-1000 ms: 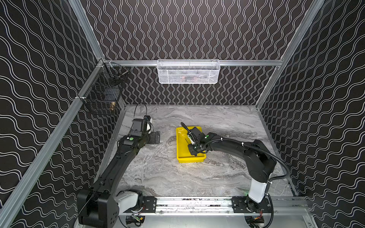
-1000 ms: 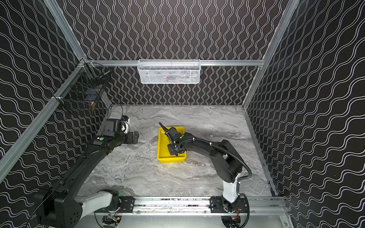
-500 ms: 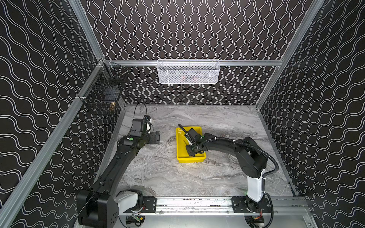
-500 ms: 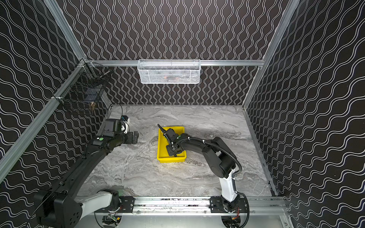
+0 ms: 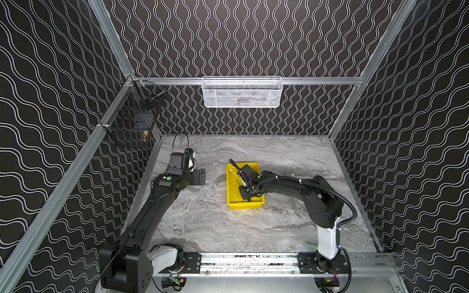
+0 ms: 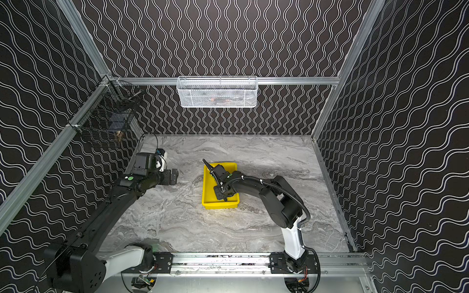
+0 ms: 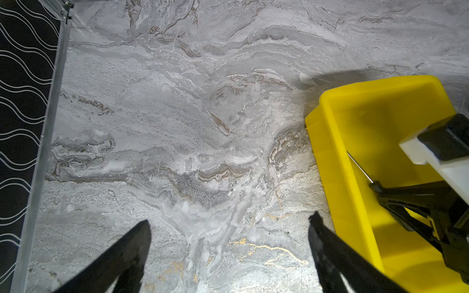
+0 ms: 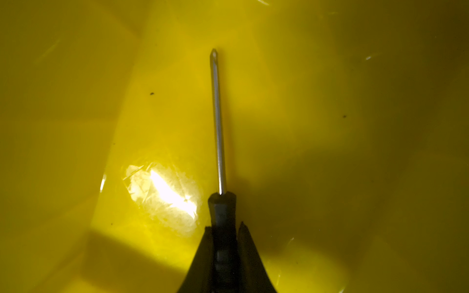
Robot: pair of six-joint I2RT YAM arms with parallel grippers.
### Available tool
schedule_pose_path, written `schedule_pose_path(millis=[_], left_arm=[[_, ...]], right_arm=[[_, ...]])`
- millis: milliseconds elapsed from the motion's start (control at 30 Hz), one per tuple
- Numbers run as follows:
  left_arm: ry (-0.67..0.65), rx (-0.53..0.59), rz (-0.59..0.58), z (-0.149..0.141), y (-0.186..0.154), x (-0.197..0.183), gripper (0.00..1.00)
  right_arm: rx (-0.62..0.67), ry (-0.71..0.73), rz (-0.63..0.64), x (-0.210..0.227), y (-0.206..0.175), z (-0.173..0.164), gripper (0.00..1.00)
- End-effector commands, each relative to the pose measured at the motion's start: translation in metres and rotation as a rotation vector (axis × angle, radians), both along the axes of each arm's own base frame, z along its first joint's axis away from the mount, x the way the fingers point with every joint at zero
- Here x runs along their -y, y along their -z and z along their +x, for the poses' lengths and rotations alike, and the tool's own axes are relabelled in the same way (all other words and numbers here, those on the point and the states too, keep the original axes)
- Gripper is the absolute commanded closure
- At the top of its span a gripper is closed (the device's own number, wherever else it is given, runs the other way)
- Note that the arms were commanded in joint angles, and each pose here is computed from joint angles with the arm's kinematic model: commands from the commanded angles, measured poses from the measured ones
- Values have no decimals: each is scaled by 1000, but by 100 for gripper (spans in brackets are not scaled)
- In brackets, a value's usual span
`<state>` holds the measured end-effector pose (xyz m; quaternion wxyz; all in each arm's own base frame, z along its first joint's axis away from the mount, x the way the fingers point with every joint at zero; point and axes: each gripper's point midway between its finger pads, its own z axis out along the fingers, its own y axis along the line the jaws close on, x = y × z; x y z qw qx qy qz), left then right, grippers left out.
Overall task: Put the screwdriver in the bin
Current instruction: Place the screwdriver into the bin.
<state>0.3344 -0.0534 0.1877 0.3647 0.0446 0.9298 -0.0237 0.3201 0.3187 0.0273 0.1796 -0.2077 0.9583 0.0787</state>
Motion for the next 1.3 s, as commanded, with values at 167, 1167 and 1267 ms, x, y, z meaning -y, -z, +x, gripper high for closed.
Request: schedule_pose_path(millis=[167, 1167, 1267], left_arm=[[-1, 9, 0, 0, -2, 0, 1], [14, 74, -25, -2, -16, 3, 1], [29, 92, -39, -3, -19, 6, 1]], right_arm=[[13, 24, 13, 4, -6, 7, 72], [308, 128, 386, 70, -206, 62, 53], [378, 190, 393, 106, -229, 69, 51]])
